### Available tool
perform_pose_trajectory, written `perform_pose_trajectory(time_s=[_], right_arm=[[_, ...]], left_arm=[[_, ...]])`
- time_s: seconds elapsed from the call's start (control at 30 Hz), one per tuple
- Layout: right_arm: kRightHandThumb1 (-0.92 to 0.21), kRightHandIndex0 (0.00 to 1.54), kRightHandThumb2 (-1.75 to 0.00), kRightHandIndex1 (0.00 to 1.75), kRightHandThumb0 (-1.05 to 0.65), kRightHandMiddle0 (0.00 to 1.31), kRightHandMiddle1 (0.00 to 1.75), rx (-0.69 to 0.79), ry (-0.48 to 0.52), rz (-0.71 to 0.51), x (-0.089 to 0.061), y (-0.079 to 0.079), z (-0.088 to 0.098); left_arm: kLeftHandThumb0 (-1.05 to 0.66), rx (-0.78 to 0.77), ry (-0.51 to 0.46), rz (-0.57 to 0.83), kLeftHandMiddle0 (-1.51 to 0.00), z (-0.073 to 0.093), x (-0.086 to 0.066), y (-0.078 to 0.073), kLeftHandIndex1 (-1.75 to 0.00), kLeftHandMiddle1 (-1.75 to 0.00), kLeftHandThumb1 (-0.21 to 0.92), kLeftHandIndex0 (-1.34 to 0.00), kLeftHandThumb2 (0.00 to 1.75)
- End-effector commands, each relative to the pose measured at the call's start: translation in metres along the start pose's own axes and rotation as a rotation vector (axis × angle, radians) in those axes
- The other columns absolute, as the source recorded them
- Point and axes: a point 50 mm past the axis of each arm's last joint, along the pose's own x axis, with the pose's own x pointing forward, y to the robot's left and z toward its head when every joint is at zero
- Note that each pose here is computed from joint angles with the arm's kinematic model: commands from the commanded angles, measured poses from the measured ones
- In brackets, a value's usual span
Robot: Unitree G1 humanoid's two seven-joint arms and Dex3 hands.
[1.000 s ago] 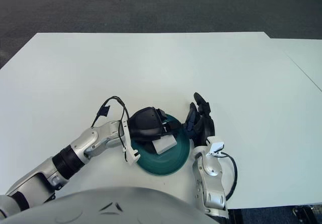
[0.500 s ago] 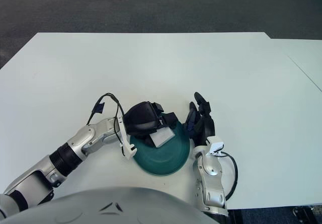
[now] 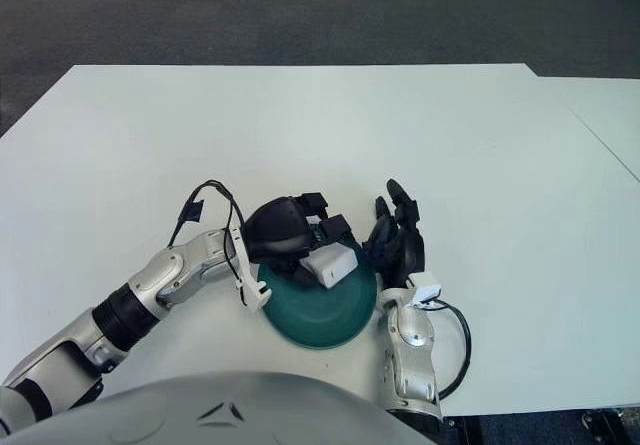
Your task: Put the charger into the plate.
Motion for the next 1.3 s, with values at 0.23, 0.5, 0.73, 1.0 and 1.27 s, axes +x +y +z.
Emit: perform_pose_trajectory(time_s=[0.23, 0.5, 0.73, 1.0, 1.27], right_arm=[[-0.92, 0.27, -0.92, 0.02, -0.73, 0.0, 0.49, -0.04, 0.09, 0.013, -0.01, -0.004, -0.017], [-0.92, 0.26, -0.94, 0.01, -0.71, 0.0, 0.5, -0.016, 0.099, 0.027, -0.01, -0.005, -0.017], [-0.92, 0.25, -0.93, 0.0, -0.74, 0.0, 0.5, 0.057, 0.129, 0.039, -0.011, -0.004, -0.018], [-0.92, 0.14, -0.89, 0.0, -0.79, 0.0, 0.41, 0.096, 0.175, 0.035, -0.009, -0.008, -0.024], [-0.92, 0.09, -0.86, 0.0, -0.82, 0.0, 0.4, 0.09, 0.188, 0.033, -0.009, -0.009, -0.025]], left_arm=[[-0.98, -0.037, 0.028, 0.016, -0.3, -0.003, -0.005, 0.005, -0.63, -0.09, 0.92, 0.0, 0.84], [-0.97, -0.043, 0.023, 0.005, -0.28, -0.004, -0.008, 0.01, -0.57, -0.05, 0.92, 0.0, 0.85], [-0.98, -0.048, 0.033, 0.0, -0.25, -0.007, -0.012, 0.017, -0.51, -0.02, 0.92, 0.0, 0.88], [-0.98, -0.164, 0.122, 0.078, -0.3, -0.02, -0.019, 0.024, -0.59, -0.03, 0.92, 0.0, 0.87], [-1.02, -0.733, 0.37, 0.456, -0.31, -0.046, -0.044, 0.03, -0.66, -0.02, 0.92, 0.0, 0.78]])
